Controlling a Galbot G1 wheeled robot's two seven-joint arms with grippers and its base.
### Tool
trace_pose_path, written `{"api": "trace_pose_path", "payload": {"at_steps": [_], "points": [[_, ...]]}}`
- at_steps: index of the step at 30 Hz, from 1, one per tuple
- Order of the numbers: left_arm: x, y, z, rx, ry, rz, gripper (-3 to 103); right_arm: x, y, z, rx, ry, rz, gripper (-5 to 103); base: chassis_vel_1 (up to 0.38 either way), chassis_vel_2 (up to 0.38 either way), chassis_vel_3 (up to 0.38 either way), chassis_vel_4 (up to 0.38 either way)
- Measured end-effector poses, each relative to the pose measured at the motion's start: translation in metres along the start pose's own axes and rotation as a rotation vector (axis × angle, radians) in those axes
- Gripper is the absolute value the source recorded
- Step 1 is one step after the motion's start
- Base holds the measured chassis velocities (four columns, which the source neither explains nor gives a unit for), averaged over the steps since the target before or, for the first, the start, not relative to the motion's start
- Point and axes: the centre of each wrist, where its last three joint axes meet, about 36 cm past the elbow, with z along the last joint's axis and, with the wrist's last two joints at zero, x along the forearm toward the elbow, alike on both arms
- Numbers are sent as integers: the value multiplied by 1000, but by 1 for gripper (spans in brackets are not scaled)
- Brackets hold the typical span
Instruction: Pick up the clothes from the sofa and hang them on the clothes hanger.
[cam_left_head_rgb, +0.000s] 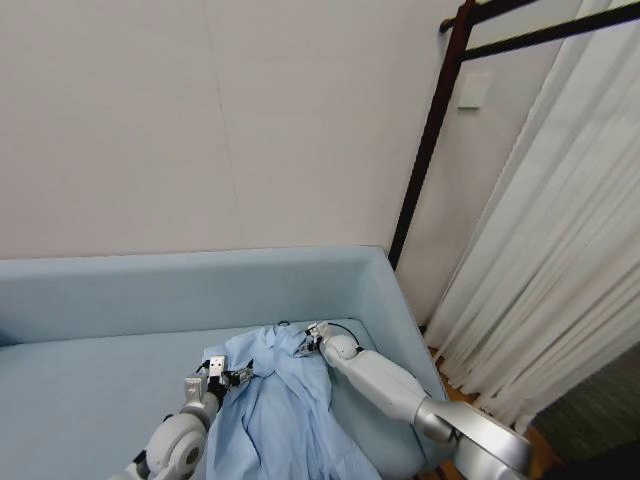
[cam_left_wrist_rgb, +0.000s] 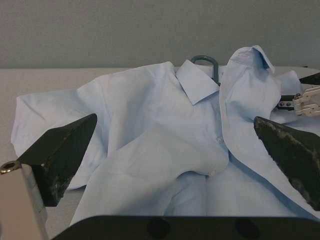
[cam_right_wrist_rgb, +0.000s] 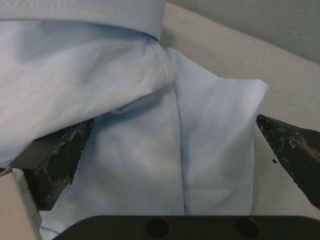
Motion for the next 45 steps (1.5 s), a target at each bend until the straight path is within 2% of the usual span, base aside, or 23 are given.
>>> {"api": "trace_pose_path", "payload": {"at_steps": [6, 11, 23, 29, 36, 41, 45], "points": [[-2, 0, -1, 0, -4, 4, 100, -3, 0, 1, 18, 57, -2, 100, 0, 0, 0, 0], [-3, 1, 0, 2, -4, 7, 100, -11, -2, 3, 33, 64, 19, 100, 0, 0, 0, 0], [-4, 1, 4, 7, -13, 22, 100, -26, -35, -6, 120, -23, 120, 100, 0, 0, 0, 0], [-6, -1, 5, 8, -13, 31, 100, -21, -29, -12, 138, -66, 121, 100, 0, 0, 0, 0], [-5, -1, 5, 9, -16, 31, 100, -8, -10, -5, 109, 5, 21, 100, 0, 0, 0, 0], [-4, 0, 6, 11, -22, 29, 100, -15, -13, 1, 119, 16, 27, 100, 0, 0, 0, 0], [-3, 0, 6, 12, -32, 29, 100, -30, -26, 6, 150, 1, 72, 100, 0, 0, 0, 0]]}}
